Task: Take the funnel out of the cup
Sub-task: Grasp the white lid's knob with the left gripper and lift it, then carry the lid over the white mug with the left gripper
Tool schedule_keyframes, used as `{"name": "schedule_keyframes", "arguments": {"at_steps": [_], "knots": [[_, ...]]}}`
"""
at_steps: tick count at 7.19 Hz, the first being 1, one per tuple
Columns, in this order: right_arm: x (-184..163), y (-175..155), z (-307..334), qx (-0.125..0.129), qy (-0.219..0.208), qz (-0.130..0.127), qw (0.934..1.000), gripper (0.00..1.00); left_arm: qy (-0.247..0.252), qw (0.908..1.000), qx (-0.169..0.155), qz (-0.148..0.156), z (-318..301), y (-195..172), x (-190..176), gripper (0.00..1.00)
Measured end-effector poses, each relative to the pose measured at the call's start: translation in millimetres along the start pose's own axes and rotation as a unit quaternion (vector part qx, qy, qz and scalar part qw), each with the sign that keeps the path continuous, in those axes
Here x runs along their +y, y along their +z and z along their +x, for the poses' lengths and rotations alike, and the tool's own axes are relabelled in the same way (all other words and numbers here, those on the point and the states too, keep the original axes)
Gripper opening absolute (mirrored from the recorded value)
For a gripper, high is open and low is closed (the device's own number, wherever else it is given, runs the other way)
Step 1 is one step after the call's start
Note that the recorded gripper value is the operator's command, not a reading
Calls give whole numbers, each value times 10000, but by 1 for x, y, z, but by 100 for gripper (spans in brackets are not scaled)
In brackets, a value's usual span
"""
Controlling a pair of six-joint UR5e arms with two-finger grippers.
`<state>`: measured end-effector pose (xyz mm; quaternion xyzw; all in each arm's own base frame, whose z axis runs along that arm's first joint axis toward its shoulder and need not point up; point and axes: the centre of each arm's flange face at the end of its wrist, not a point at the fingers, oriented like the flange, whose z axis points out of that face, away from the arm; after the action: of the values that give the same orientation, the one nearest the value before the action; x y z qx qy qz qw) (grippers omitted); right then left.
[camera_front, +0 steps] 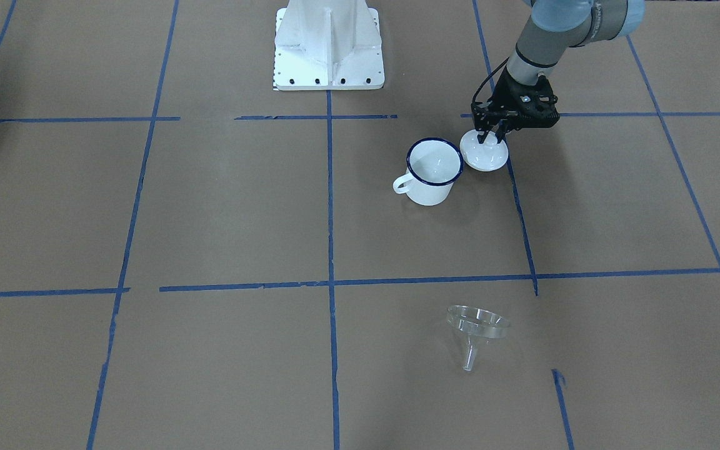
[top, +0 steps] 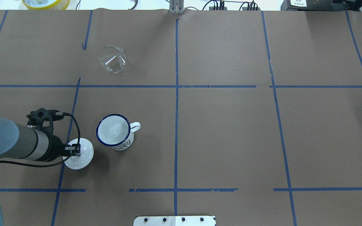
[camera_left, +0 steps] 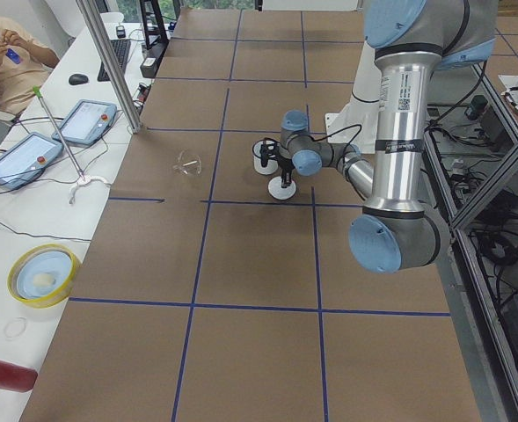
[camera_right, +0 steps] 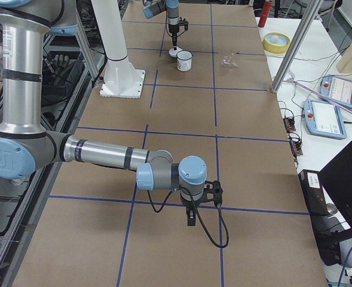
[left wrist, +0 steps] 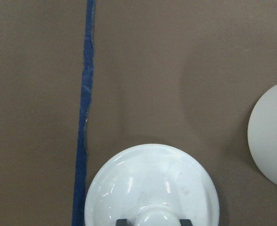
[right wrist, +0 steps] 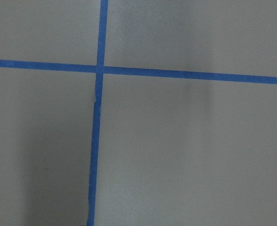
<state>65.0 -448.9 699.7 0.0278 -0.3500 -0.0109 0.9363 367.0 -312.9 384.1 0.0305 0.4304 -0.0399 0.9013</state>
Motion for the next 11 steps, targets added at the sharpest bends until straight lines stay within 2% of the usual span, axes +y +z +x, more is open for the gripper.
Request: {"name": "schedule_keyframes", "arguments": {"at_steps": [2,4,6,8,11], "knots": [[0,0,0,0,0,0,10000,100,-56,9997,156,191,-12,-57,1,0],[0,0,0,0,0,0,10000,100,-214,9994,21,262,9,-91,-10,0],[0,0,0,0,-1,0,10000,100,-360,9988,-286,154,85,-101,-31,0],[0,0,0,0,-1,0,10000,100,-566,9969,-538,-125,156,-87,-52,0],[0,0,0,0,-1,1,10000,100,-603,9959,-626,-233,176,-76,-60,0]]}}
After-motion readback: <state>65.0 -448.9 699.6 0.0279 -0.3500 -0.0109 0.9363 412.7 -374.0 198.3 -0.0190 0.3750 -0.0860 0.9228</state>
